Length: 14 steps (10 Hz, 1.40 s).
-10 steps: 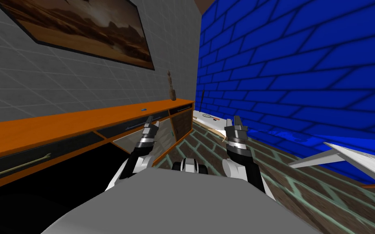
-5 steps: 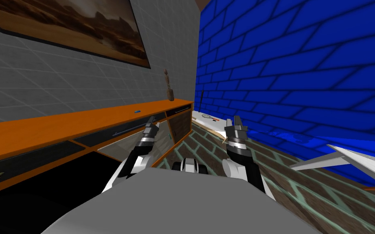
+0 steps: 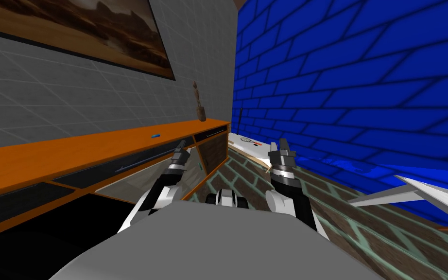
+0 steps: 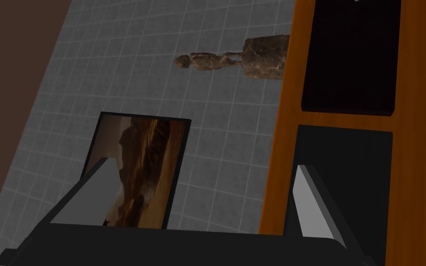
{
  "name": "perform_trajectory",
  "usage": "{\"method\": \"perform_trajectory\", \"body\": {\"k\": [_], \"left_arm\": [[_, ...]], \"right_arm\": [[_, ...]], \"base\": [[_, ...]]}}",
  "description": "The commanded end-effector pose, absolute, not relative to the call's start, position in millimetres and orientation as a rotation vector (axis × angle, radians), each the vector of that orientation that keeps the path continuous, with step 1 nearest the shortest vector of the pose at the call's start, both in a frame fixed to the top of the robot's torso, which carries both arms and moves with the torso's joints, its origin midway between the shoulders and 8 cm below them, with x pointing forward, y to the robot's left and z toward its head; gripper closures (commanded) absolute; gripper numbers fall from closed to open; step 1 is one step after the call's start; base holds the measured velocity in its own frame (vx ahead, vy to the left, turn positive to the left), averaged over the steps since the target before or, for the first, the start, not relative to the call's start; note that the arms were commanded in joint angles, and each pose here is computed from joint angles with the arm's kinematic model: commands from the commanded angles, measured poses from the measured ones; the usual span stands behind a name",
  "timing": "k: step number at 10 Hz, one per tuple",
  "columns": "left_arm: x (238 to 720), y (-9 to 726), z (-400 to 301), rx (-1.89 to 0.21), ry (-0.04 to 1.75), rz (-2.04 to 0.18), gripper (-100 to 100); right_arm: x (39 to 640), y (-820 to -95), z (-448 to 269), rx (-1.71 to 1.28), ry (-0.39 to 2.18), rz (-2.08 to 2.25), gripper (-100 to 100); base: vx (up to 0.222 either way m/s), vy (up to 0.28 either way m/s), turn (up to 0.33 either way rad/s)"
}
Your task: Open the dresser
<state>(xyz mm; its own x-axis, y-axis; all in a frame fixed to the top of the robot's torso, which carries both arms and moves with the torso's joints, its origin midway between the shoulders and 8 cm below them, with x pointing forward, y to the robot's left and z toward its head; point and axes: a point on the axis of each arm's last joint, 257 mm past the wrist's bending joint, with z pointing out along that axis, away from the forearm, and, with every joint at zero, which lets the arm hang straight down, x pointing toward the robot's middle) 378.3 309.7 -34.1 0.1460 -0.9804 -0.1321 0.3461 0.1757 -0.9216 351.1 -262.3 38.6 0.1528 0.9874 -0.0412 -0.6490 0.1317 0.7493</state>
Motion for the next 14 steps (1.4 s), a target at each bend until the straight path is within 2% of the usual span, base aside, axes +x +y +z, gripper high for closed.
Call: {"method": "perform_trajectory", "body": {"k": [1, 14], "left_arm": [[381.7, 312.4, -42.7, -0.917, 0.957, -1.141, -100], [389.0, 325.3, -92.3, -1.07, 1.16, -1.006, -100]], "right_arm": [[351.1, -262.3, 38.6, 0.669, 0.629, 1.308, 0], [351.1, -262.4, 38.6, 0.669, 0.629, 1.308, 0]], "base": [[0.116, -0.022, -0.025], [0.114, -0.02, -0.026]]}}
